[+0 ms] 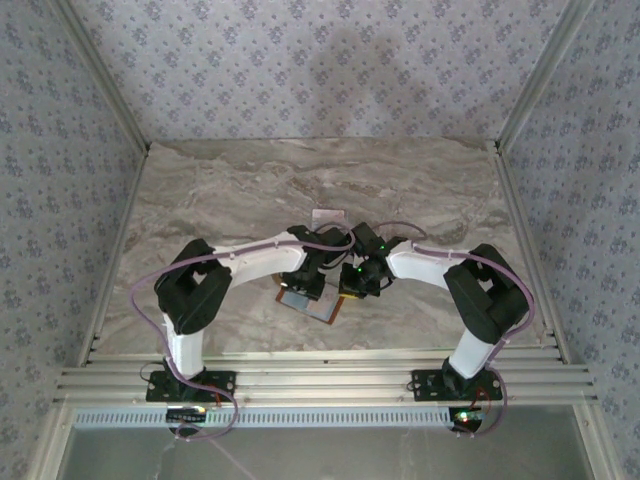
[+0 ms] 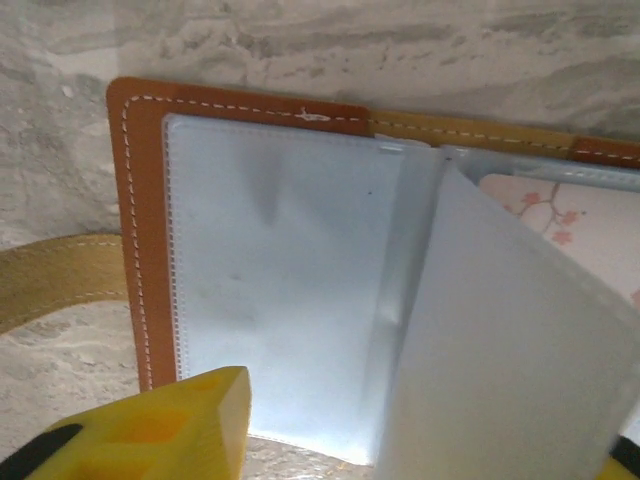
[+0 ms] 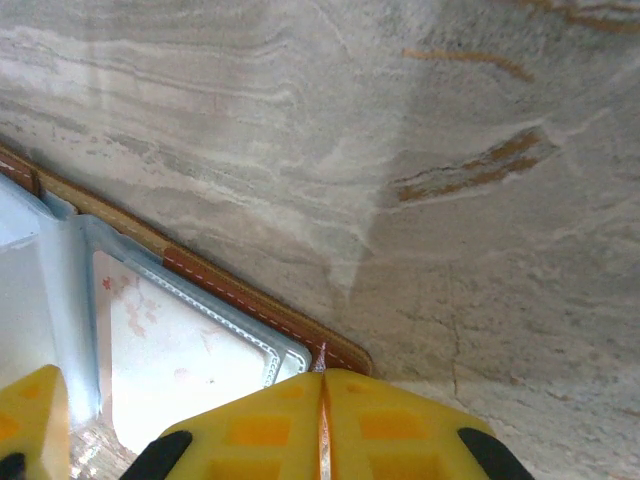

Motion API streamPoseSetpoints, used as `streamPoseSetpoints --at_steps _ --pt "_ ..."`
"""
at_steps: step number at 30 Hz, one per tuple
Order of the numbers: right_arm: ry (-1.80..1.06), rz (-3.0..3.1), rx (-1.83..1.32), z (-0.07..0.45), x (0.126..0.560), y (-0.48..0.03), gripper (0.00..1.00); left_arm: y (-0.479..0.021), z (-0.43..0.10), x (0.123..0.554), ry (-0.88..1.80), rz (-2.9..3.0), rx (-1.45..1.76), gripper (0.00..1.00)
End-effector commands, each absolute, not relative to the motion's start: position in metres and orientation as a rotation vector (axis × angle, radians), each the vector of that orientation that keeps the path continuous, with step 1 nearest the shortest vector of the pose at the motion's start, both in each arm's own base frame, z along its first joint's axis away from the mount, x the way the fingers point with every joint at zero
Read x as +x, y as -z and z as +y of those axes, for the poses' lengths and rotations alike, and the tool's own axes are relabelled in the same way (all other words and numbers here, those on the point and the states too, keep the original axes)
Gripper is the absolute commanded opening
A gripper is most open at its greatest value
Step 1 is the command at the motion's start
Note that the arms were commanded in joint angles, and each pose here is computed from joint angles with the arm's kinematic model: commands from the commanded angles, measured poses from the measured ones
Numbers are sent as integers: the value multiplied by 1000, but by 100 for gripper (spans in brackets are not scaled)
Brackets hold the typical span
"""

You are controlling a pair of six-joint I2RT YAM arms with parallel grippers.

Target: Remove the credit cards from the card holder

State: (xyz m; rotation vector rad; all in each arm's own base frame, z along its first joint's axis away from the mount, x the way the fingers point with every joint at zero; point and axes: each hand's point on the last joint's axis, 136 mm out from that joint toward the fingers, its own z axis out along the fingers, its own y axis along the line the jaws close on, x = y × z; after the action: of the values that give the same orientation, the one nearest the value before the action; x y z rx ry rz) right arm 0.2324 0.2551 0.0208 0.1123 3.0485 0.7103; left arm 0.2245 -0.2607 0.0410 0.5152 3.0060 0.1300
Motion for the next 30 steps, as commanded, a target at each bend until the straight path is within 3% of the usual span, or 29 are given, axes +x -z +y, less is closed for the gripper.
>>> streamPoseSetpoints --at_steps 1,5,15,22,30 --pt "-643 3097 85 249 224 -19 11 -50 -247 231 -120 3004 516 41" --pt "-649 3095 74 253 229 -20 11 -40 -236 230 -97 3057 517 34" --pt "-667 3087 21 270 251 -24 11 -21 -224 205 -56 3165 519 29" --pt "-663 3073 -8 273 257 -34 11 -46 -222 210 16 3103 425 29" --pt "-632 3057 30 262 241 -44 16 -76 -259 219 316 3061 359 25"
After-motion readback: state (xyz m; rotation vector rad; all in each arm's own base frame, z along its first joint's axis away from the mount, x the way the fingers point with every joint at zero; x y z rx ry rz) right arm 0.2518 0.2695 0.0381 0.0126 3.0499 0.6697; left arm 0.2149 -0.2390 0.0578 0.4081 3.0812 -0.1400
